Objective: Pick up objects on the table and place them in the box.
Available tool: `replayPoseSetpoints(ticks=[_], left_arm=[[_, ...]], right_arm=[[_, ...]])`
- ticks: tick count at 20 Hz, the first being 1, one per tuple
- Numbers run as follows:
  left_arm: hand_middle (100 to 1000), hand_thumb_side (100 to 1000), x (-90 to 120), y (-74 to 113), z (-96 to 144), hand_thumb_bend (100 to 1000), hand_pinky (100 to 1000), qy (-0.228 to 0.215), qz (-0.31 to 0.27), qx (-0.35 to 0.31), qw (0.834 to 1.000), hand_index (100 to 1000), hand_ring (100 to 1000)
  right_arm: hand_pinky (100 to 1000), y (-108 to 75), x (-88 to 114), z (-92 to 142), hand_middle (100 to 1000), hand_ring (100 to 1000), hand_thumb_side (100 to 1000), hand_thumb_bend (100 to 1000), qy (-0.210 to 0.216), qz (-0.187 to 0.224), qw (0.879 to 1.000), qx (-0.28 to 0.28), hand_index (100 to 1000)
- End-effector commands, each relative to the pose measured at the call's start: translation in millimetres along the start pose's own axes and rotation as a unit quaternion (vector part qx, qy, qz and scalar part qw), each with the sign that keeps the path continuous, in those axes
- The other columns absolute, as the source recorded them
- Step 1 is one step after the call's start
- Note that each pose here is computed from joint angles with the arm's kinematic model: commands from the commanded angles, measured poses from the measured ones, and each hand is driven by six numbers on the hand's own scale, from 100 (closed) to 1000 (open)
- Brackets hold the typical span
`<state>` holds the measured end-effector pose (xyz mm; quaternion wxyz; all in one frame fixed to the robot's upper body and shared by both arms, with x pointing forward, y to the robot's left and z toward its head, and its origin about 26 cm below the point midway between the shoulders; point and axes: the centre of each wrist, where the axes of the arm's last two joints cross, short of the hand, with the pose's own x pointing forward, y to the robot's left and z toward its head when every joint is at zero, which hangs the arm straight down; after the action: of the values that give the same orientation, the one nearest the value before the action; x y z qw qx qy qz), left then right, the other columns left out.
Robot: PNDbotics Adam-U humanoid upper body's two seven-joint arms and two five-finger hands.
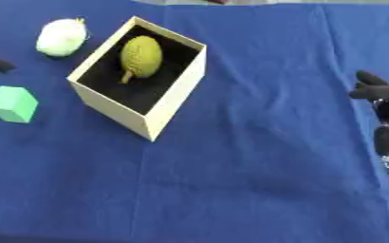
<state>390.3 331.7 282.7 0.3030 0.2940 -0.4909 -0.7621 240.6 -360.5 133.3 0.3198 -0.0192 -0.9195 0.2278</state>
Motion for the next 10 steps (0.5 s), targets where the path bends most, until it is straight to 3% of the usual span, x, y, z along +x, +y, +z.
replayPoseSetpoints(ticks=[1,5,6,10], left_arm=[[816,483,-5,9.6,5,281,949,-0.030,-0.045,-0.052,0.997,964,905],[857,485,-6,7.5,-2,399,965,-0.021,-0.056,-0.068,0.996,964,932],[882,521,-7,7.0,-3,440,979,-0.017,-0.060,-0.075,0.995,965,954],[893,565,-7,2.5,-8,450,989,-0.011,-0.078,-0.091,0.993,966,964]], right_arm=[[1000,0.2,3,-3,733,1000,482,100,0.004,0.004,1.000,0.008,826],[1000,3.6,2,-3,729,1000,484,100,0.013,-0.002,1.000,0.012,824],[1000,4.5,2,-3,726,1000,486,100,0.014,-0.003,1.000,0.013,823],[1000,7.3,1,-4,723,1000,493,100,0.022,-0.009,1.000,0.015,821]])
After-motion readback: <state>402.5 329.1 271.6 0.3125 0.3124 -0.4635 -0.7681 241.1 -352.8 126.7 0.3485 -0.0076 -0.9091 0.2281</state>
